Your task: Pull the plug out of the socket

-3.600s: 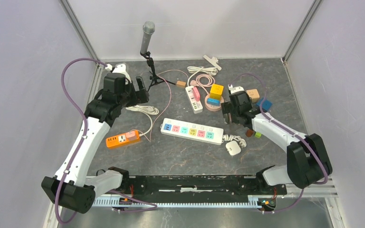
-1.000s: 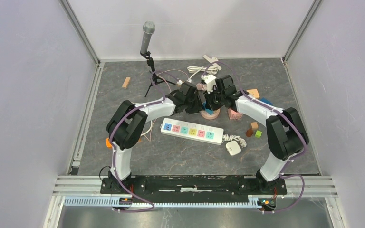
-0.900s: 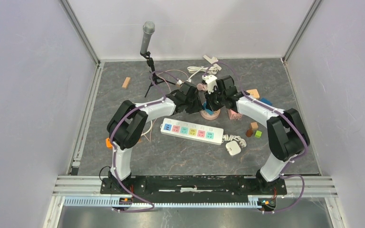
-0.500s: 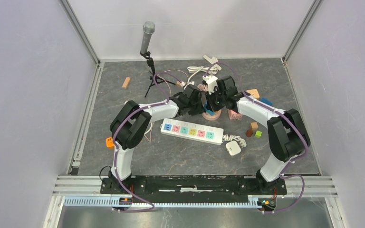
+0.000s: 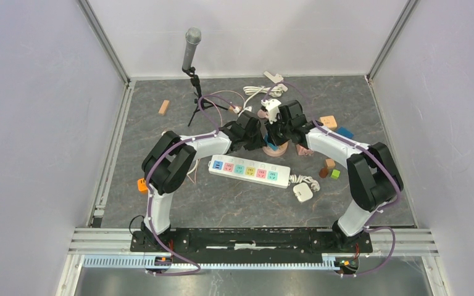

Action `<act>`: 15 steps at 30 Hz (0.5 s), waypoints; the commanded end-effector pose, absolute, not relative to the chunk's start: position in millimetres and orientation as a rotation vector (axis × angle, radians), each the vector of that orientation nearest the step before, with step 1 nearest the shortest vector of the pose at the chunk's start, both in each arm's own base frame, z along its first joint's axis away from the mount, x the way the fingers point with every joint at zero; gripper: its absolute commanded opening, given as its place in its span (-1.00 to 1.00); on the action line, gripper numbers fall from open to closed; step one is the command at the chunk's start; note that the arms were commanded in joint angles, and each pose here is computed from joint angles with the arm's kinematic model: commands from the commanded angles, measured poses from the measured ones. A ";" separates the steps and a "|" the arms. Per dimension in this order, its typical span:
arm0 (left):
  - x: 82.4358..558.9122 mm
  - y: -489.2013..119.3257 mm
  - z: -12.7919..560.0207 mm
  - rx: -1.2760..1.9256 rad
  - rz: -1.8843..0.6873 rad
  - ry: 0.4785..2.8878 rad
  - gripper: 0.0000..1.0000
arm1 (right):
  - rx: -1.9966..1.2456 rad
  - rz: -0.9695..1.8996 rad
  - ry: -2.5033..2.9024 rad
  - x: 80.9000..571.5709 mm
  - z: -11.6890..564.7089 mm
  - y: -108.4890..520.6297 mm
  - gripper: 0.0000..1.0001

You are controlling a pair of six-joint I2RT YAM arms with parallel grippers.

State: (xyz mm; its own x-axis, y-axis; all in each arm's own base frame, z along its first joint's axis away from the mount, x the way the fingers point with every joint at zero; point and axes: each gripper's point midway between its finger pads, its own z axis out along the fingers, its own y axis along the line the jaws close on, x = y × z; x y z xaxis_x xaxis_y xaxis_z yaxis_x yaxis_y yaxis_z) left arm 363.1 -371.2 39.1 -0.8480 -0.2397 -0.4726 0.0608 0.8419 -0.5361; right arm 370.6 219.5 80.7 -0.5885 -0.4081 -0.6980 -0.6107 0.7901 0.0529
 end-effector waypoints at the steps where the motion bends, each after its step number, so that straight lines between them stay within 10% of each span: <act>1: 318.4 -353.4 -17.7 -0.103 -0.615 2.690 -0.51 | -0.773 0.430 2.123 374.2 119.1 243.6 -1.00; 15: 315.7 -355.1 -23.9 -0.102 -0.631 2.720 -0.52 | -0.713 0.423 2.132 379.8 124.8 240.4 -1.00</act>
State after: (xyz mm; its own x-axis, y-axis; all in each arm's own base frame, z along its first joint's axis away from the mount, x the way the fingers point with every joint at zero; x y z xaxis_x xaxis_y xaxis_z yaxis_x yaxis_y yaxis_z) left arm 358.9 -376.5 39.3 -0.8599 -0.2312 -0.4552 0.0713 0.8285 -0.5554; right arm 366.8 213.9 81.8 -0.5947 -0.4178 -0.6869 -0.5985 0.8005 0.0313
